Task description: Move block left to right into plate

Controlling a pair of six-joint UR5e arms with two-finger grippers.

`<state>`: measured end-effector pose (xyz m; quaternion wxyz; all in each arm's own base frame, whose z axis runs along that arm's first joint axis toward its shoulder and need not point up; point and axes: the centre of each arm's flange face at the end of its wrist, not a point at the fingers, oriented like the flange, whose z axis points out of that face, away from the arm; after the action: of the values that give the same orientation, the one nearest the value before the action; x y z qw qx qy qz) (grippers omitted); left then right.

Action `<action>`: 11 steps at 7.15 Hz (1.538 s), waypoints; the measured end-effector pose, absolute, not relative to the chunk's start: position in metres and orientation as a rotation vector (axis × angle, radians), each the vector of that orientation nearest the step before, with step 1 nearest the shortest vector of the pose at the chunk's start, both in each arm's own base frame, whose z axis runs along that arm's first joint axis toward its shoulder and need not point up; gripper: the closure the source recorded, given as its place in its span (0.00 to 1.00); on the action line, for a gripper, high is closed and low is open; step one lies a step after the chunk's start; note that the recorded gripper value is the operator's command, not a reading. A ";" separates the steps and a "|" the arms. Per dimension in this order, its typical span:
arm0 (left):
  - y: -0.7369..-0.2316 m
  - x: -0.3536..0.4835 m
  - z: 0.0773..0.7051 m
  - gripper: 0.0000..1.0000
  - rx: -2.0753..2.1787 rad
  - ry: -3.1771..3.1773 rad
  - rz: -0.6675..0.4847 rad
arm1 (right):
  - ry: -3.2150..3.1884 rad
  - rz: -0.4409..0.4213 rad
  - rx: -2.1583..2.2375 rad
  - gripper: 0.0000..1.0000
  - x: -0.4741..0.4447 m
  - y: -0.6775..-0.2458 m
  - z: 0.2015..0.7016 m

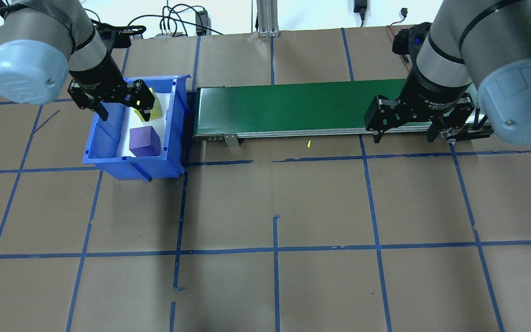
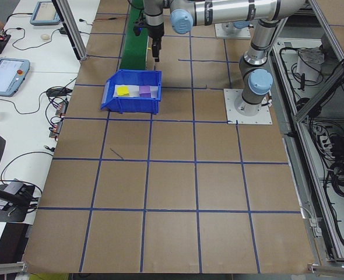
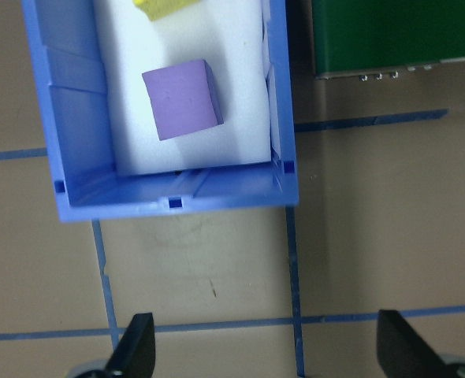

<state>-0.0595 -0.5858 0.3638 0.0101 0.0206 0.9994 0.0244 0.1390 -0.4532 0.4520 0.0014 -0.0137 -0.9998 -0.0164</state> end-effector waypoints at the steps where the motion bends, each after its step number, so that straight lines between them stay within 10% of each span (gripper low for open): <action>1: -0.602 -0.038 0.335 0.00 0.048 3.124 0.093 | -3.137 -0.052 -0.043 0.00 0.139 -0.453 0.452; 6: -0.621 -0.028 0.246 0.04 0.053 3.164 0.162 | -3.137 -0.055 -0.042 0.00 0.139 -0.453 0.451; 8: -0.622 -0.031 0.229 0.78 0.079 3.190 0.165 | -3.137 -0.055 -0.041 0.00 0.139 -0.453 0.451; 11: -0.624 -0.031 0.249 0.82 0.104 3.182 0.138 | -3.137 -0.055 -0.041 0.00 0.139 -0.453 0.451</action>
<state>-0.0307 -0.6240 0.2495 -0.0224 0.0327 0.9983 0.0431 0.1387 -0.4531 0.4510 0.0020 -0.0131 -0.9998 -0.0176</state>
